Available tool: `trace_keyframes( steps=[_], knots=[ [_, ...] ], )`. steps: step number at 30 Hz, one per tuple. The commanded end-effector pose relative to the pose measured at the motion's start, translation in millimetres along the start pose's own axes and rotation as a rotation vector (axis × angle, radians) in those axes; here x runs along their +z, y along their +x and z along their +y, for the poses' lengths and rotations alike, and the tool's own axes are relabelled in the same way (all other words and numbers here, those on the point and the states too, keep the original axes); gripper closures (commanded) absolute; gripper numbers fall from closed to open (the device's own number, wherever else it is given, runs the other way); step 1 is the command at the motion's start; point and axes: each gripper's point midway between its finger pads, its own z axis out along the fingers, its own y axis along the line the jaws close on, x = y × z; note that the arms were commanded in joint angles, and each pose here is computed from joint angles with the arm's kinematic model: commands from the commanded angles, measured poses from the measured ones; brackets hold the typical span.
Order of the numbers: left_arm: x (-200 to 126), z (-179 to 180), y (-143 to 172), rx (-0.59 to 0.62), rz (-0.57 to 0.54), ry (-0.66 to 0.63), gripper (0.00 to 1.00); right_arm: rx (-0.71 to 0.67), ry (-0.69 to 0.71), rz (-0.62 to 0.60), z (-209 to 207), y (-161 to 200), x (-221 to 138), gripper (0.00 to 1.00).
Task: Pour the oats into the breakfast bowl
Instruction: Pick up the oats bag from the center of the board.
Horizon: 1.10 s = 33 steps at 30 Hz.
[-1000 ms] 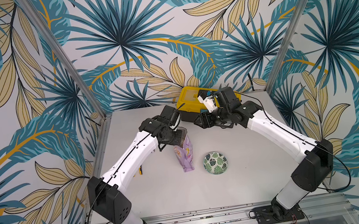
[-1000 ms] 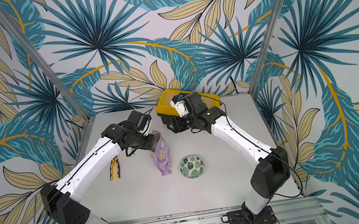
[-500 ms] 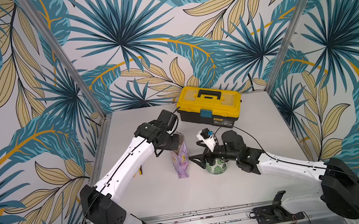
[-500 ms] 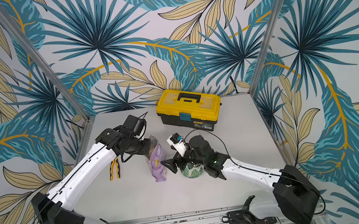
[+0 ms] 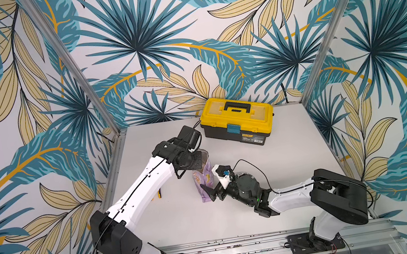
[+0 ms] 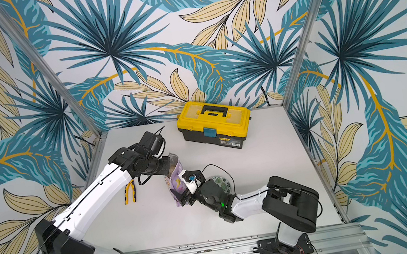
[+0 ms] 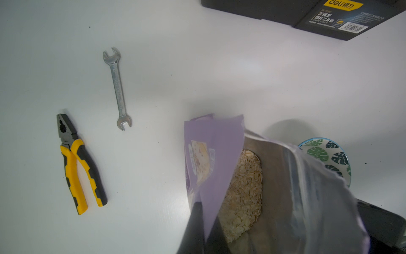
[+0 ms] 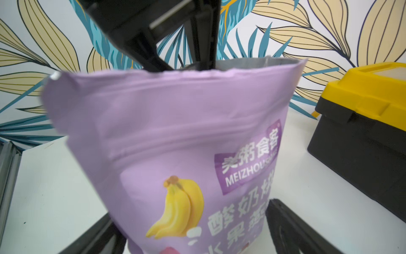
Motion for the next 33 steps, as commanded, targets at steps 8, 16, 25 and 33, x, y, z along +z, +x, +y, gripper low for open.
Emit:
trace_keyframes(
  steps=[8,16,25,33],
  knots=[
    [-10.6,-1.3,-11.3,-0.016,-0.073,0.018,0.97,0.093,0.098,0.016,-5.9,26.5,16.1,0.01],
    [-9.2,1.4,-12.4,0.001,-0.073,0.001,0.96,0.122,0.110,0.148,-2.4,64.5,31.0,0.01],
    [-8.9,17.0,-4.9,0.014,-0.048,-0.070,0.95,0.126,0.061,0.246,10.3,88.5,44.5,0.10],
    [-19.6,41.6,5.3,0.011,-0.039,-0.149,0.94,0.153,0.047,0.282,7.9,95.0,46.2,0.48]
  ],
)
